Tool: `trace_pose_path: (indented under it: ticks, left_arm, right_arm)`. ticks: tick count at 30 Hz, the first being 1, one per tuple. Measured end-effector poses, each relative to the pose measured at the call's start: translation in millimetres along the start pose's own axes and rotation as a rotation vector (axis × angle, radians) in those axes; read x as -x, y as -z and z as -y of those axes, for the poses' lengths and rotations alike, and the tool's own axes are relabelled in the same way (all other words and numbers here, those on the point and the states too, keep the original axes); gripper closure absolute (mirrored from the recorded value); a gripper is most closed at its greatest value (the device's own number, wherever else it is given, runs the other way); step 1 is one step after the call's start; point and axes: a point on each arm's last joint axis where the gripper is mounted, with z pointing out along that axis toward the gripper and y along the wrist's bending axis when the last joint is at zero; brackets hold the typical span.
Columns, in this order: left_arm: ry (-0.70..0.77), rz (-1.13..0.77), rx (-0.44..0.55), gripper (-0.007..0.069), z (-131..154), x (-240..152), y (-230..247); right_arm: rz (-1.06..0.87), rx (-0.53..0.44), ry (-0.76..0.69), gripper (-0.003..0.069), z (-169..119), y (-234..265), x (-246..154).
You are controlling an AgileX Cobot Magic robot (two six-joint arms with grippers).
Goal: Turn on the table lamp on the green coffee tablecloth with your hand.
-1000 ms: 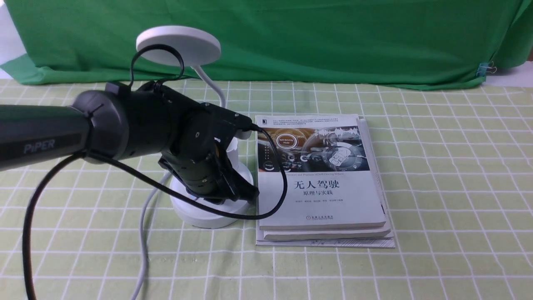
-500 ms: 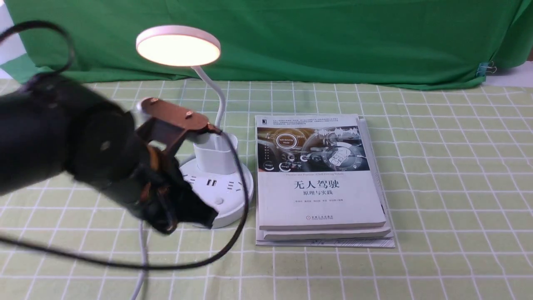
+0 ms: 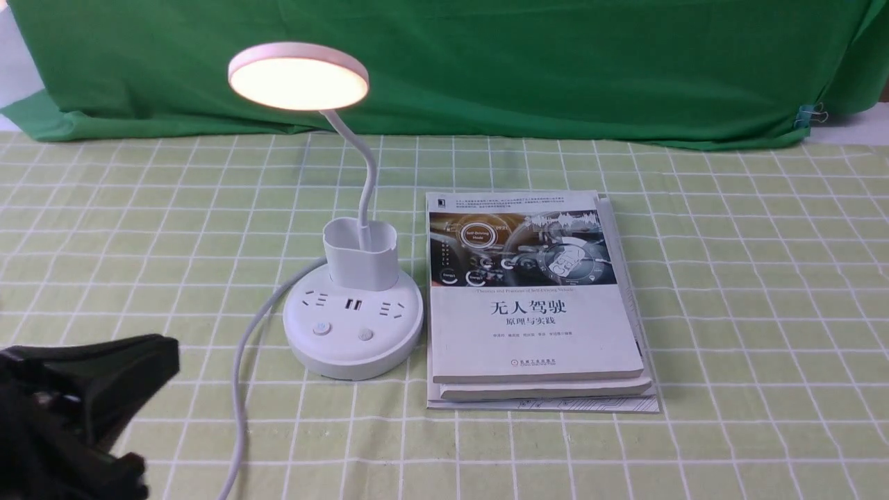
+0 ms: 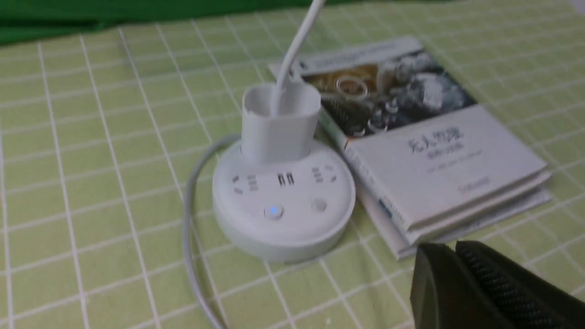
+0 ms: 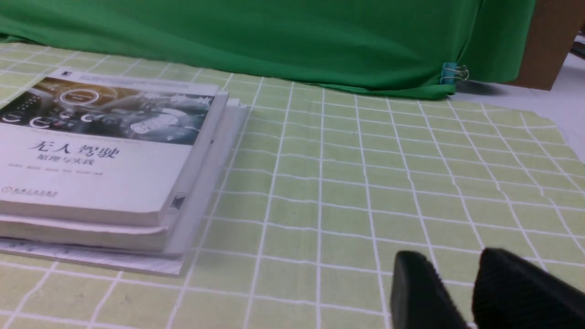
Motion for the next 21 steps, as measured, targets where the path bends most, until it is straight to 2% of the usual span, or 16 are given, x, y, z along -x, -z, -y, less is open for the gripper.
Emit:
trace_pose_path:
  ticks: [8,21]
  left_arm:
    - [-0.003,0.185,-0.014,0.0606,0,4,35]
    - [-0.012,0.194,-0.014,0.0606,0,4,36]
  right_arm:
    - [0.000,0.000,0.000,0.0415,0,0,0]
    - [0.000,0.000,0.000,0.0415,0,0,0]
